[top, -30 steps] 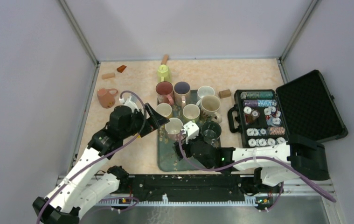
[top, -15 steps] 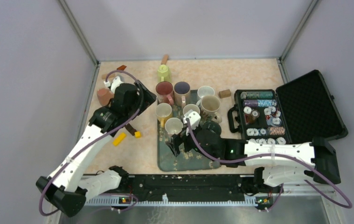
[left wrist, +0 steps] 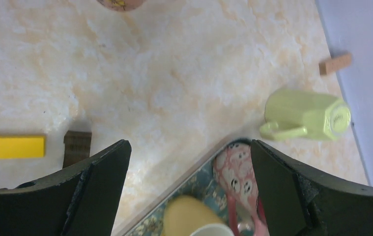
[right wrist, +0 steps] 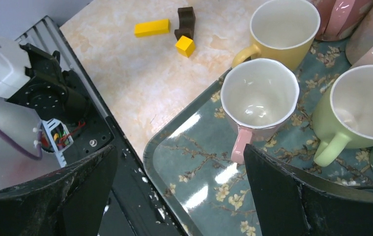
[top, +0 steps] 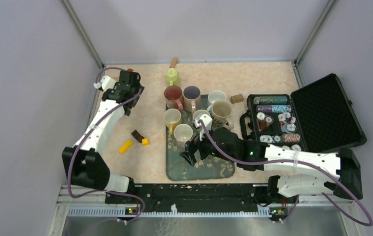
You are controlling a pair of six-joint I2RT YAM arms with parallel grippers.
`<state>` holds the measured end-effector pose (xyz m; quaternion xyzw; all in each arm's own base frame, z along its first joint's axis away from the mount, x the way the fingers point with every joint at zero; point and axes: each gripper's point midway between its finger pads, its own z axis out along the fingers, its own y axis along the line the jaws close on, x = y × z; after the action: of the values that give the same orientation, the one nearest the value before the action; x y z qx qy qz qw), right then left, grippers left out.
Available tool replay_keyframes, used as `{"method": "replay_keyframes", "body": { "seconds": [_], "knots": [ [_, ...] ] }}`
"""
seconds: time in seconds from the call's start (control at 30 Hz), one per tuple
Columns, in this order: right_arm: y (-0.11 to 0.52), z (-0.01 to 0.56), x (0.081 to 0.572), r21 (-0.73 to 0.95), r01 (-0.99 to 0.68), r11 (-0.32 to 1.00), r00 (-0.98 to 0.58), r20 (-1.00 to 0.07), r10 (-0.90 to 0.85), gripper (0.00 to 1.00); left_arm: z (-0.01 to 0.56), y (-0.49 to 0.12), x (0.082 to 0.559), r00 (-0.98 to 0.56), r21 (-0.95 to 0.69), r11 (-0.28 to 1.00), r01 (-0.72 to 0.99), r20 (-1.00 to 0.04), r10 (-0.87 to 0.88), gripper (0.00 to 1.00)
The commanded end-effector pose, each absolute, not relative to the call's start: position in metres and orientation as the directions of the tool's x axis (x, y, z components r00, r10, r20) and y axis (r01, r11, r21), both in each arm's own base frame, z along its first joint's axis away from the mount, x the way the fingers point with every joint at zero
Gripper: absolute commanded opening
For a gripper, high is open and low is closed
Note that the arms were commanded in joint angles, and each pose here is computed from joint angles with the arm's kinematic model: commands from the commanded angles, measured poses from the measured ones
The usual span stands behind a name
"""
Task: Turn the mug right side up
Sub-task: Turn over the cup at the corner of the board.
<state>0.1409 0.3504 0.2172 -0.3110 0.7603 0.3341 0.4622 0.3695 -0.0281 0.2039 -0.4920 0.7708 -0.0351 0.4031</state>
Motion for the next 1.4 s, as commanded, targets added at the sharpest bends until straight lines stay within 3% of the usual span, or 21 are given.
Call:
{"method": "replay_keyframes", "body": {
  "seconds": [0.0, 0.53, 0.97, 1.2, 1.37],
  "knots": [
    [0.347, 0.263, 0.140, 0.252, -0.817, 0.519, -0.346, -0.934, -0.092, 0.99, 0.211, -0.003, 0.415, -0.037, -0.528, 0.391, -0.754, -0.560, -0.828, 0.98],
    [0.320, 0.262, 0.144, 0.277, -0.815, 0.509, -0.354, -0.933, -0.060, 0.99, 0.130, 0.076, 0.482, 0.178, -0.403, 0.044, -0.914, -0.494, -0.851, 0.98],
    [0.311, 0.248, 0.146, 0.280, -0.806, 0.522, -0.368, -0.927, -0.070, 0.99, 0.089, 0.108, 0.473, 0.201, -0.315, -0.034, -0.949, -0.516, -0.832, 0.98],
    [0.315, 0.242, 0.145, 0.292, -0.813, 0.505, -0.379, -0.922, -0.078, 0.99, 0.082, 0.114, 0.459, 0.188, -0.286, -0.031, -0.958, -0.540, -0.821, 0.77],
    [0.317, 0.241, 0.146, 0.297, -0.814, 0.500, -0.383, -0.920, -0.077, 0.99, 0.085, 0.113, 0.450, 0.181, -0.282, -0.027, -0.959, -0.536, -0.824, 0.67]
  ]
}}
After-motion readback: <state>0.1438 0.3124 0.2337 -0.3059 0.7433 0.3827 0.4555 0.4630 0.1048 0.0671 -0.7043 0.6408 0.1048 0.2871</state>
